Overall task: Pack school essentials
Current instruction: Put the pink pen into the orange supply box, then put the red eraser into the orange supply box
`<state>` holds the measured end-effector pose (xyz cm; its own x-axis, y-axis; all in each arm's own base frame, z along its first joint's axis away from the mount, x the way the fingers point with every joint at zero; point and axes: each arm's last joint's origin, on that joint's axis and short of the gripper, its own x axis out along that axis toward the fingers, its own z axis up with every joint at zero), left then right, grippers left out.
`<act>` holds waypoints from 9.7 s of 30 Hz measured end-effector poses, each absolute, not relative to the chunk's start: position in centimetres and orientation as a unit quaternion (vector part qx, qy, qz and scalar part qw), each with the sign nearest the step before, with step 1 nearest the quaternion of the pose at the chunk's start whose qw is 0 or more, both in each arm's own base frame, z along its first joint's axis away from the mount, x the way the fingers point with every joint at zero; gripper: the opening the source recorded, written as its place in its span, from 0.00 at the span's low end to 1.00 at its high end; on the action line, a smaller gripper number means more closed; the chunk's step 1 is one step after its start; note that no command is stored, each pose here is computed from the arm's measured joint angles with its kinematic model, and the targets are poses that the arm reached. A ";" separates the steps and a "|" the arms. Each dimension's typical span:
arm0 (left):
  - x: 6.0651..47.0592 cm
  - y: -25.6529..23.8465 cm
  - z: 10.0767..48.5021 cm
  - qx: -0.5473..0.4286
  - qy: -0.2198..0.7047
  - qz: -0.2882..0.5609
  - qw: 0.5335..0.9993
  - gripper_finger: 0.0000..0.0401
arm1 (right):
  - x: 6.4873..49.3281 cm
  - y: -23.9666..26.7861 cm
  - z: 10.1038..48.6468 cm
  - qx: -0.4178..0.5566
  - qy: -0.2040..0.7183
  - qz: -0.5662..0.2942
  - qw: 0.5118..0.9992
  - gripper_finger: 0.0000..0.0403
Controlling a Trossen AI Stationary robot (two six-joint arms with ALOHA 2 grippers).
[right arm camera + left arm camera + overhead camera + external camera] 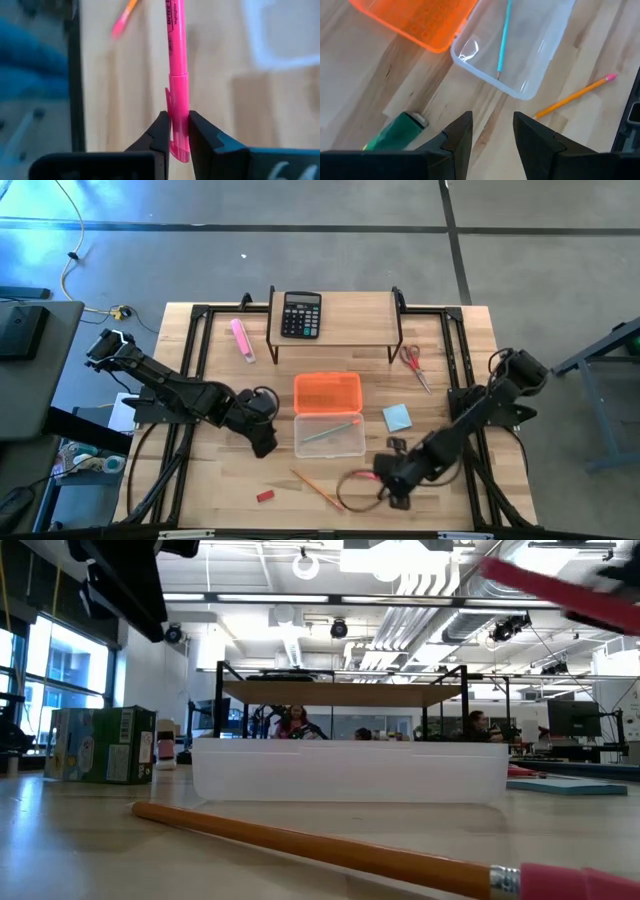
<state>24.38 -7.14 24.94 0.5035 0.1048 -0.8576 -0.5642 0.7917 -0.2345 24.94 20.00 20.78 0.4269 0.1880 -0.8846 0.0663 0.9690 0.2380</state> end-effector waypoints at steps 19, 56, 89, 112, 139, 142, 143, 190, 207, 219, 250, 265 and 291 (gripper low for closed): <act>24.5 -7.1 25.0 -0.178 0.464 0.165 0.852 0.33 | 32.8 9.2 22.9 0.169 0.406 -0.084 0.894 0.08; 25.9 -7.8 26.0 -0.222 0.402 0.106 0.882 0.33 | 33.8 8.7 16.5 -0.012 0.548 0.049 0.835 0.36; 23.4 -12.0 25.5 -0.241 0.455 0.078 0.854 0.52 | 30.9 7.2 25.0 0.210 0.399 -0.164 0.877 0.37; 22.4 -16.1 30.7 -0.294 0.434 -0.014 0.851 0.52 | 30.1 7.1 24.4 0.159 0.453 -0.151 0.864 0.37; 23.4 -17.6 33.0 -0.218 0.450 0.088 0.861 0.52 | 28.8 6.9 23.8 0.119 0.518 -0.149 0.834 0.37; 24.4 -18.7 30.9 -0.200 0.474 0.108 0.851 0.52 | 28.8 6.8 23.8 0.115 0.519 -0.149 0.834 0.37; 24.8 -18.9 30.3 -0.196 0.480 0.115 0.848 0.52 | 28.8 6.8 23.8 0.115 0.519 -0.149 0.834 0.37; 31.5 -21.1 15.8 -0.262 0.654 0.196 0.682 0.52 | 28.9 6.8 23.8 0.105 0.518 -0.142 0.837 0.37; 30.8 -22.4 14.6 -0.232 0.668 0.185 0.682 0.52 | 28.9 6.8 23.8 0.102 0.516 -0.146 0.838 0.37; 30.8 -22.4 13.5 -0.217 0.682 0.193 0.671 0.44 | 28.9 6.8 23.8 0.105 0.518 -0.143 0.837 0.37; 31.0 -22.4 14.1 -0.187 0.668 0.159 0.702 0.15 | 28.7 6.8 23.8 0.103 0.524 -0.143 0.833 0.37; 34.8 -19.3 17.9 -0.174 0.605 0.155 0.761 0.15 | 26.5 5.0 27.7 0.166 0.460 -0.175 0.855 0.37; 40.5 -3.3 20.6 -0.108 0.632 0.088 0.762 0.15 | 23.2 1.0 30.0 0.227 0.424 -0.300 0.824 0.37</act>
